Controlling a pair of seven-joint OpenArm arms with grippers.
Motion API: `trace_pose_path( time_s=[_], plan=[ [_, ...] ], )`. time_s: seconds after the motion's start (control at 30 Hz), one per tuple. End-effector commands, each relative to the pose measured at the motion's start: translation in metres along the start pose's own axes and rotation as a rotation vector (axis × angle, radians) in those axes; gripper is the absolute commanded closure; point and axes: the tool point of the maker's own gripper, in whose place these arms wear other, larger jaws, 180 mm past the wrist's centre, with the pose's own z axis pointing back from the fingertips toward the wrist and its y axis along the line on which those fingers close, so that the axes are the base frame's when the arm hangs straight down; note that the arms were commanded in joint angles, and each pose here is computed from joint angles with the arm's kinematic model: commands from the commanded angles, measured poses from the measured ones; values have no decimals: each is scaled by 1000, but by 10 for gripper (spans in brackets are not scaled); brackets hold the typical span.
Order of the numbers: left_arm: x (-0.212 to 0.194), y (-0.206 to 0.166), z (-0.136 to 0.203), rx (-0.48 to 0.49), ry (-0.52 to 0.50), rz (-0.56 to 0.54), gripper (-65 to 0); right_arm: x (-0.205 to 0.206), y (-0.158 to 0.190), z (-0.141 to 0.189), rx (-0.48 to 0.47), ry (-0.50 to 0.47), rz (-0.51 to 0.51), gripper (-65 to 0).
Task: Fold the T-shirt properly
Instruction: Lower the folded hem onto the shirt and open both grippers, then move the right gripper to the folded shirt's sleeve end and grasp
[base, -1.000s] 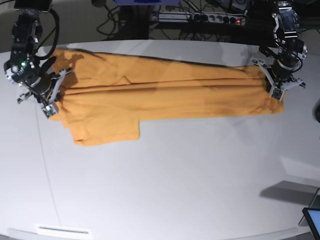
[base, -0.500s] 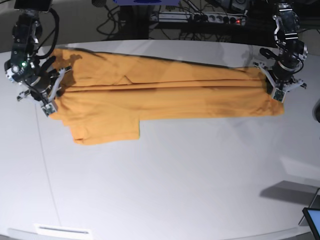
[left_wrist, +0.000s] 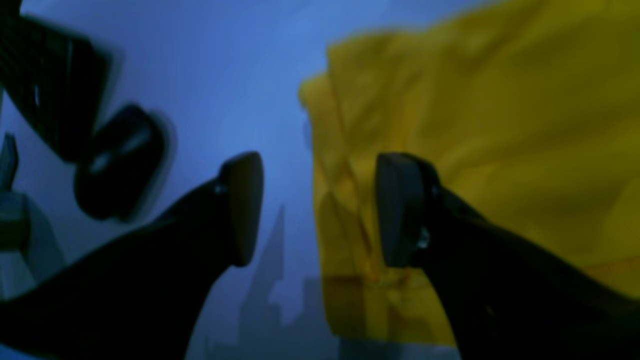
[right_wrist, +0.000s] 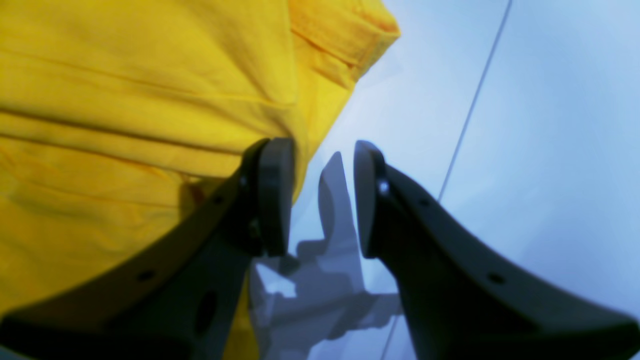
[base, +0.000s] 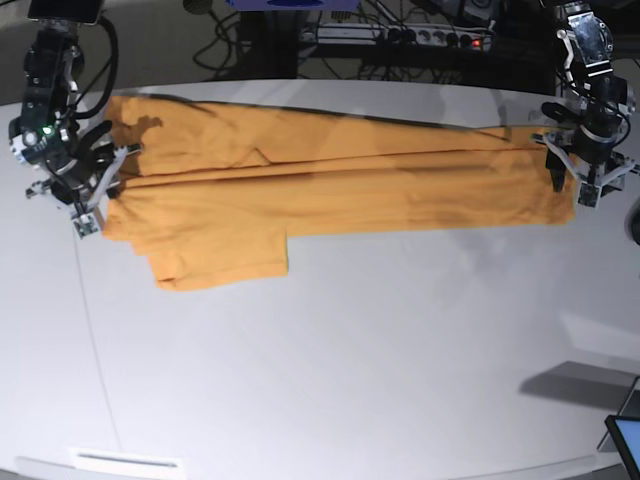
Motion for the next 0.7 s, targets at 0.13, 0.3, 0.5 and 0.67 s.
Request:
trace_pose_path(
  time_s=[0.13,0.3,0.5,0.67],
  plan=[
    [24,18,4,47,-64,-15,-356,13,-12,6,-33,-35,11,-202],
    [22,38,10,102,-66,7,-356,12,-12,6,-34,-34,10,-202],
    [37,43,9,117,-100,12,-356,39,-34,22,-106,-101,38,-202],
    [56,48,12,135,-147,4,-356,54,-71,32,-262,-51,104,-202]
  ],
)
